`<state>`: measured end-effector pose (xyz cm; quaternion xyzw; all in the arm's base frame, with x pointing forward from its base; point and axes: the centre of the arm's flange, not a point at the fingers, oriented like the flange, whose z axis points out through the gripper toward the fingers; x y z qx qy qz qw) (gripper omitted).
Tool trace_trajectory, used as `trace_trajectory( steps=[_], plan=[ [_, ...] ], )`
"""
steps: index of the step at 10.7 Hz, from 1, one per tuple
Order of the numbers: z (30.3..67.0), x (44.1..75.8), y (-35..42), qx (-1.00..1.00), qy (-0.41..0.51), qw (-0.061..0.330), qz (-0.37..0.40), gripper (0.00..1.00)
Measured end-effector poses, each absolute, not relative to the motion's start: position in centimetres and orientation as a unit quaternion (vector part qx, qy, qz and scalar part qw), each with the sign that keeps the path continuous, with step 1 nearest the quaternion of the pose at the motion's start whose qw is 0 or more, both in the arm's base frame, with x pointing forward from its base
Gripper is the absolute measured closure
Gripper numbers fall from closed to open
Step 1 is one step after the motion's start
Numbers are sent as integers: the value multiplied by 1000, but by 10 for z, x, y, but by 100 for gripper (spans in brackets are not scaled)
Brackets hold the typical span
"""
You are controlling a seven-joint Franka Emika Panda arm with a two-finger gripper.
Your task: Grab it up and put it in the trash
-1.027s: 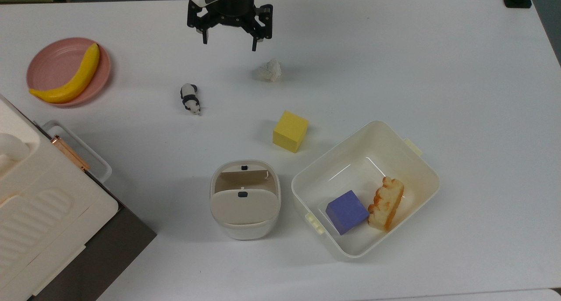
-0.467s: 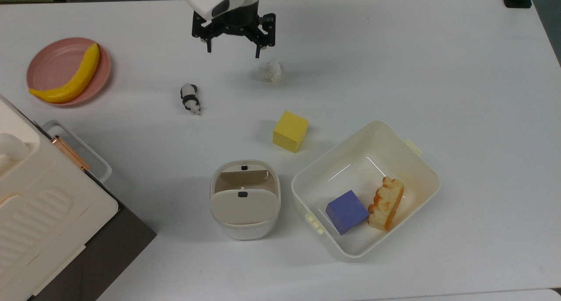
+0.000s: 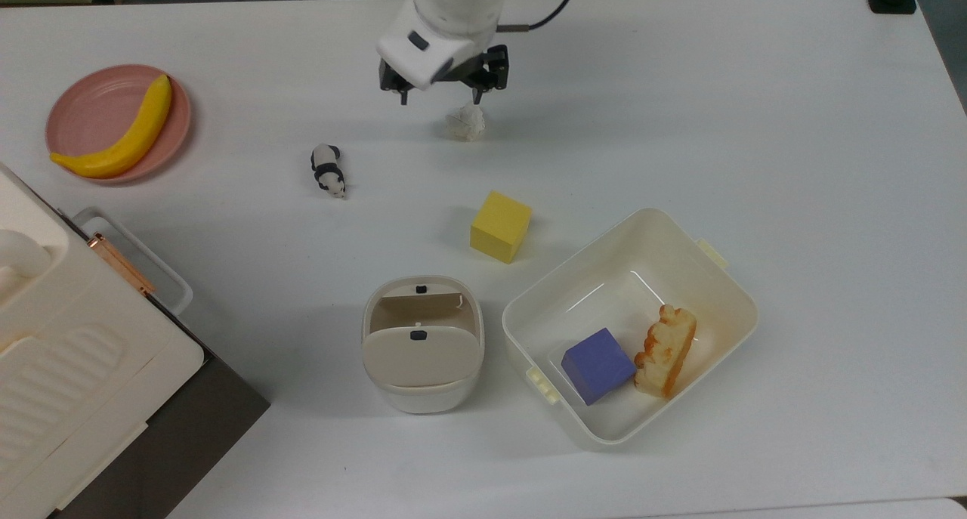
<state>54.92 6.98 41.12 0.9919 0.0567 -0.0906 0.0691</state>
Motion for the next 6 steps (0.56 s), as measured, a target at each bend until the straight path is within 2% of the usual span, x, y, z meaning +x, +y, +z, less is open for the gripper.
trace_trajectory(
  steps=[3,6],
  plan=[
    [354,534,96,985,87,71,-131,0],
    [311,516,104,980,106,76,-151,3]
  ],
)
